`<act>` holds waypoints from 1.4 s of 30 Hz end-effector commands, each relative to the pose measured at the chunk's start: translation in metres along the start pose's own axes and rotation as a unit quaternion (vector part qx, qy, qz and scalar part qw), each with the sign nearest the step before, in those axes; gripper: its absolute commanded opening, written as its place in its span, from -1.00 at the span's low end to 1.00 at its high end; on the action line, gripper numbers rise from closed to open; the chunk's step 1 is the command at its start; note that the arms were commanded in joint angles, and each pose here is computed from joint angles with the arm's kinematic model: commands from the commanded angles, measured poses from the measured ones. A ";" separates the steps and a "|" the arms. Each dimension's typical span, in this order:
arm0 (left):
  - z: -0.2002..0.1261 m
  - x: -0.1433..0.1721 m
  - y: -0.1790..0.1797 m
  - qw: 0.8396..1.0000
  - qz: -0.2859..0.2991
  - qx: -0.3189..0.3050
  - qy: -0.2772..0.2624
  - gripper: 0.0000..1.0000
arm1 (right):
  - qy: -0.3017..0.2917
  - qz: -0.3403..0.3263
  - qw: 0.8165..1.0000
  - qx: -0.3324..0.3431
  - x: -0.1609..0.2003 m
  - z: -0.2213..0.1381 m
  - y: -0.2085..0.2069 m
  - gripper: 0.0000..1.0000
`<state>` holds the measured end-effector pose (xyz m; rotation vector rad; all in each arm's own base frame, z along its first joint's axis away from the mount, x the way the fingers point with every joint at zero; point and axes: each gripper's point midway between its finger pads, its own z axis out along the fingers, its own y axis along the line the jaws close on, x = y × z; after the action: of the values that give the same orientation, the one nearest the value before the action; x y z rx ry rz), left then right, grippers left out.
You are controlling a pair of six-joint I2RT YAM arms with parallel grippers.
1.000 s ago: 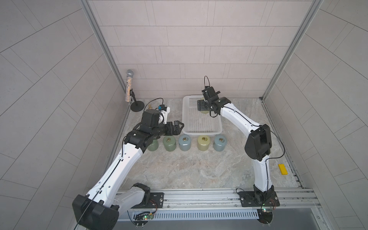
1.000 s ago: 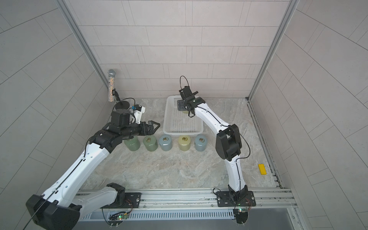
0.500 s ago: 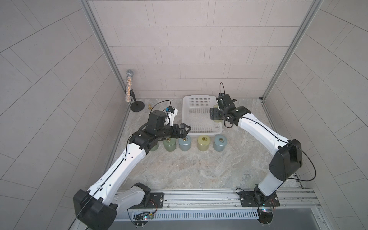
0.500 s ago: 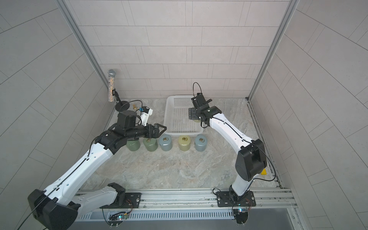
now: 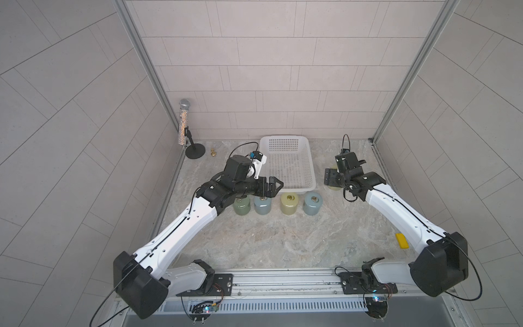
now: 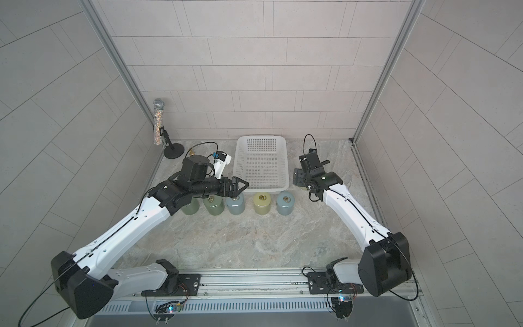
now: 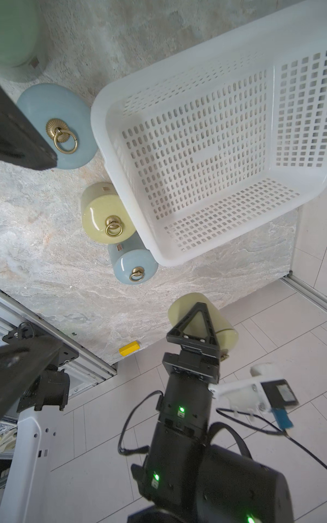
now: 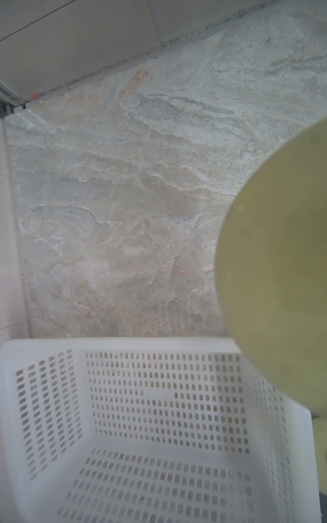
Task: Take the tea canister out of the basket
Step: Place the tea canister at the center of the board.
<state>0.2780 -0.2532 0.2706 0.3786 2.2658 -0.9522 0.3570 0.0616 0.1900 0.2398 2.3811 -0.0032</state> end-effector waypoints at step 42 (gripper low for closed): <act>-0.008 0.021 -0.012 0.998 0.034 -0.045 0.009 1.00 | -0.013 0.059 0.995 0.076 0.075 0.082 -0.046 0.66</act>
<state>0.2549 -0.2565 0.2671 0.4225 2.2853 -0.8198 0.3405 0.0298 0.0668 0.4058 2.4117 -0.1217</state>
